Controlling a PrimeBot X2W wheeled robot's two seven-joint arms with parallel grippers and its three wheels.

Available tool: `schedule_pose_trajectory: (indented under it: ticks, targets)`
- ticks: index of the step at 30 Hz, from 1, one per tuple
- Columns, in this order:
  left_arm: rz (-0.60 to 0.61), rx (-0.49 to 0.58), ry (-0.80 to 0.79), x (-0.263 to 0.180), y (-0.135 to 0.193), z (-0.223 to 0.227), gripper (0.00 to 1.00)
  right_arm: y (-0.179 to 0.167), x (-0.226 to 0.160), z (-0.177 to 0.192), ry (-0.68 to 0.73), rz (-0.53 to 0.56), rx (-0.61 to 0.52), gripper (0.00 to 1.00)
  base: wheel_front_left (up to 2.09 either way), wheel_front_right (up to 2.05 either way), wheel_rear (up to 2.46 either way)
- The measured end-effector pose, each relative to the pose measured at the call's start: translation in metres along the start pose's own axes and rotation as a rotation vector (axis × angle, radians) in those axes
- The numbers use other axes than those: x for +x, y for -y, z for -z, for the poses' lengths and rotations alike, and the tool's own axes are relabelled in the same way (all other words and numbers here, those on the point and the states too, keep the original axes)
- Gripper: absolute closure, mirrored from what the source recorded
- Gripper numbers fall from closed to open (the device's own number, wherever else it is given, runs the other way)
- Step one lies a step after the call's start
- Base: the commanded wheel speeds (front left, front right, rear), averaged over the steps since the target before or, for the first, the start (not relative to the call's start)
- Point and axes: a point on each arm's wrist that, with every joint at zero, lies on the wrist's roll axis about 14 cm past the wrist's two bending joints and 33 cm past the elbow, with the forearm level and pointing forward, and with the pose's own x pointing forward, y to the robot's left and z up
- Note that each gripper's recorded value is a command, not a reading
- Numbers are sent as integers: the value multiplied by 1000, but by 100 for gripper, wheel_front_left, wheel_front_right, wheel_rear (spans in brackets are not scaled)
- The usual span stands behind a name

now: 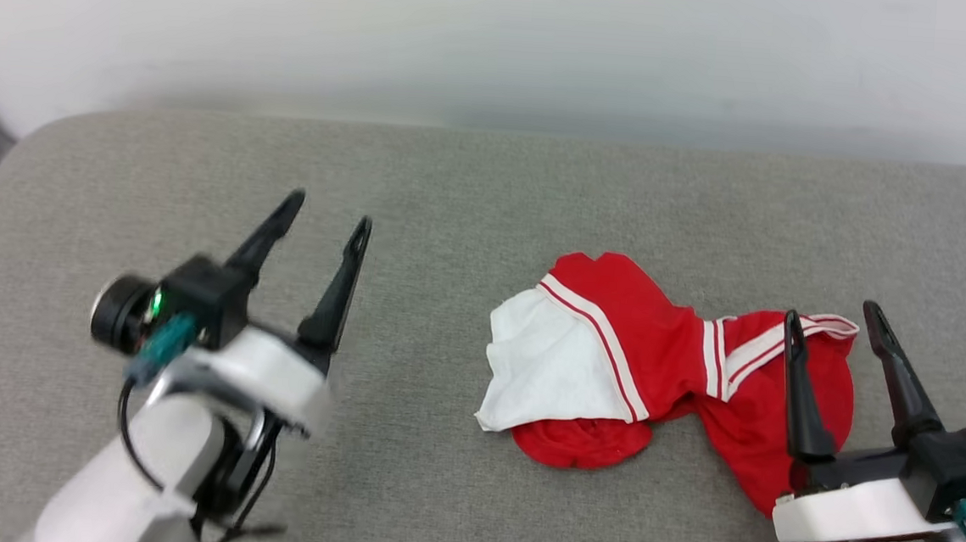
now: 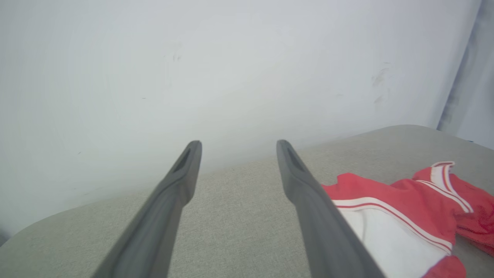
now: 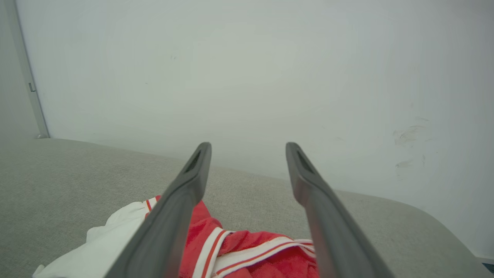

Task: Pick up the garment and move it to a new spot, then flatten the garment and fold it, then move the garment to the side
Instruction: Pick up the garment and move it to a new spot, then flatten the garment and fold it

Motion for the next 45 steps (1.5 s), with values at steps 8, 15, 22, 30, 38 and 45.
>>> schedule_pose_trajectory:
  ticks: [8, 15, 22, 30, 38, 45]
  targets:
    - [-106, -56, 15, -55, -3, 2, 0, -13, -8, -8, 16, -33, 14, 0, 0, 0, 0]
    - [-145, -104, 62, -73, 14, -4, 0, -16, -13, -11, 19, -38, 25, 0, 0, 0, 0]
    - [-152, -124, 59, -84, 24, 2, 0, -16, -17, -12, 20, -37, 24, 0, 0, 0, 0]
    - [-118, -134, 40, -82, 31, 11, 0, -15, -17, -9, 12, -34, 27, 0, 0, 0, 0]
    - [-20, -185, -63, -58, 47, 30, 0, -10, -15, 5, -25, -24, 10, 0, 0, 0, 0]
    - [156, -229, -408, -36, 85, 70, 0, -10, -9, 22, -66, -29, 7, 0, 0, 0, 0]
